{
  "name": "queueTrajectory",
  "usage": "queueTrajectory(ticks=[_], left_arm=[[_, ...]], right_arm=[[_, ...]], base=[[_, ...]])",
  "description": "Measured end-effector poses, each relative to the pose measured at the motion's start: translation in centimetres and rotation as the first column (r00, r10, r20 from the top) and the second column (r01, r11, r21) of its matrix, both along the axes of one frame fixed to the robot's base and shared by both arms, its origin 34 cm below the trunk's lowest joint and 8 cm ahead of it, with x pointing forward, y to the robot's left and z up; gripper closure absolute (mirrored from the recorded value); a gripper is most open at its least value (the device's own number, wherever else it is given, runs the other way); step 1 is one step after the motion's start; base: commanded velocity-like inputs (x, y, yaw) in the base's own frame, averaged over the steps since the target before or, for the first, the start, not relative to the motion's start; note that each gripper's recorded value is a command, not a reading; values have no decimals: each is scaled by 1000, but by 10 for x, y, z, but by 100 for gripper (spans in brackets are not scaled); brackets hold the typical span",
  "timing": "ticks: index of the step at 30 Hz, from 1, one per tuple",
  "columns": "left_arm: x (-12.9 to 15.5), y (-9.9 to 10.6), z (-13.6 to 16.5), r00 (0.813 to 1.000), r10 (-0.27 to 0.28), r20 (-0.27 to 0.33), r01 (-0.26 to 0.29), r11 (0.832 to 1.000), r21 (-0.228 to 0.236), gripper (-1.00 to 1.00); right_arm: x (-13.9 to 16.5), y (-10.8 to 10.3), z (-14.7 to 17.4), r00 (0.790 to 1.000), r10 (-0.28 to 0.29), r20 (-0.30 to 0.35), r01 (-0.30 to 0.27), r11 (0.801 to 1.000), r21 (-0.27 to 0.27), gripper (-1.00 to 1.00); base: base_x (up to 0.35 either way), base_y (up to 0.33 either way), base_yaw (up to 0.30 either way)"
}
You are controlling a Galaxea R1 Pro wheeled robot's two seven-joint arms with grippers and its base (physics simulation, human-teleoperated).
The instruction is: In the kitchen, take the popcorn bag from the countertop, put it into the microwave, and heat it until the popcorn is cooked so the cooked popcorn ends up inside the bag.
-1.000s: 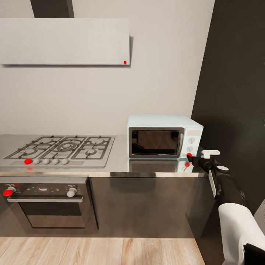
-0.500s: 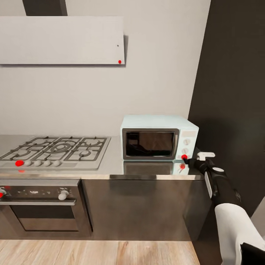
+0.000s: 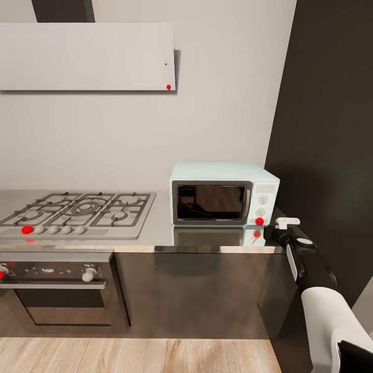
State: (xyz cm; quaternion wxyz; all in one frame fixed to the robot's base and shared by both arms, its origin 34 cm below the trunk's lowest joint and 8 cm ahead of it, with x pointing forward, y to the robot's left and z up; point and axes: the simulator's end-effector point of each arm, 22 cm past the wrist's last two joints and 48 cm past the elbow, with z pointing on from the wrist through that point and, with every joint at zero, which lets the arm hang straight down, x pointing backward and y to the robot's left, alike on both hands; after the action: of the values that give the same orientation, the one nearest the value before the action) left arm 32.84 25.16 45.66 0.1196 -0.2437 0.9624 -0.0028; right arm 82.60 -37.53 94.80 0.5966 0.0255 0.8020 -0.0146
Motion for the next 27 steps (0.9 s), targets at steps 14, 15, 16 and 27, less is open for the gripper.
queueTrajectory(ticks=[14, 15, 16, 27], left_arm=[[0, -1, 0, 1000, -4, -1, 4, 1000, -2, -100], [-1, -1, 0, 1000, -4, -2, 4, 1000, -2, -100], [-1, -1, 0, 1000, -4, -2, 4, 1000, -2, -100], [-2, -1, 7, 1000, -5, 17, 5, 1000, -3, -100]], right_arm=[[0, 1, 0, 1000, -1, 1, 1, 1000, 1, 100], [0, 1, 0, 1000, -1, 0, 1, 1000, 1, 100], [0, 1, 0, 1000, -1, -1, 1, 1000, 1, 100], [-16, 2, -2, 1000, 3, -11, -3, 1000, 4, 100]], base=[[169, 0, 0], [293, 0, 0], [288, 0, 0], [34, 0, 0]])
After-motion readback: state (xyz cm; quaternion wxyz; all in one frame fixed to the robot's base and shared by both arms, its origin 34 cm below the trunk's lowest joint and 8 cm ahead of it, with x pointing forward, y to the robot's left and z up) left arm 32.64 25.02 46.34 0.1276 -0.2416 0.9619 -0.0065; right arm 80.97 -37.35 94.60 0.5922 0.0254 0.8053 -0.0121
